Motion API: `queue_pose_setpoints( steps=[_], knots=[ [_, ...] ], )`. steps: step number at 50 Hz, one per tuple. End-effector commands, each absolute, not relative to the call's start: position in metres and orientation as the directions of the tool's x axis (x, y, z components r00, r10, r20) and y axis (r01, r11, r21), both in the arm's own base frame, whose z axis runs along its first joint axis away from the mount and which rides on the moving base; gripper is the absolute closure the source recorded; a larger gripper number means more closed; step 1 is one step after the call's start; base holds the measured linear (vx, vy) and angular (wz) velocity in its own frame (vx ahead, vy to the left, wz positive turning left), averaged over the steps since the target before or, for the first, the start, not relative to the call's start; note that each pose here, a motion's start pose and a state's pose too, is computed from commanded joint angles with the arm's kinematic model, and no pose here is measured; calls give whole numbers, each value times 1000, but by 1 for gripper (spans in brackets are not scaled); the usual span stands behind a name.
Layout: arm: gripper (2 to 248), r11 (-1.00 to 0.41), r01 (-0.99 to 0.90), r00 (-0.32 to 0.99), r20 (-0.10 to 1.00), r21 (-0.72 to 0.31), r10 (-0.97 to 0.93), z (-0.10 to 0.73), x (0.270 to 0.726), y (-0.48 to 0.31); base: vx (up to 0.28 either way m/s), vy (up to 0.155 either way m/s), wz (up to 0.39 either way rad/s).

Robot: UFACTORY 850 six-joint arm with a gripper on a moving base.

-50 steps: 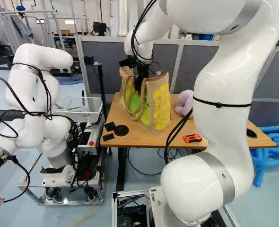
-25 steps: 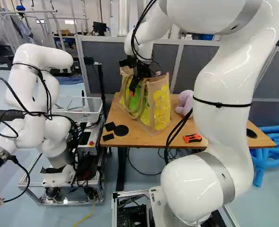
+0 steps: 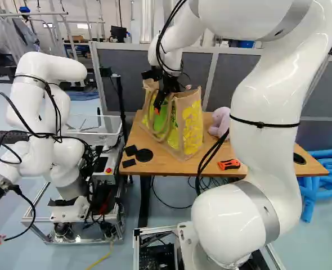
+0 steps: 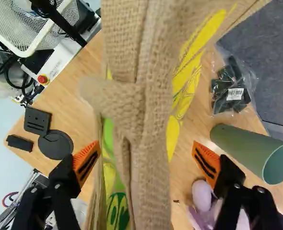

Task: Pick up the bag on the ground and place it on the table

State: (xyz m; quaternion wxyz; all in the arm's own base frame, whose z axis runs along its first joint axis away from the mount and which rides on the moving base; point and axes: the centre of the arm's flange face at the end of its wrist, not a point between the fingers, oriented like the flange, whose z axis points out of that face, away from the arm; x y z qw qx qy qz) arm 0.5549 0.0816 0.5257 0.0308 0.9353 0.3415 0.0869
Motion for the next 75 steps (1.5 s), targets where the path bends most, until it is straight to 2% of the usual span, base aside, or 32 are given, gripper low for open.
queue_pose_setpoints(
  steps=[43,75],
  knots=[
    [3,-768,627,751,162,129,640,584,525,77,0,0,0],
    [3,-797,599,775,197,76,601,629,505,76,0,0,0]
  ],
)
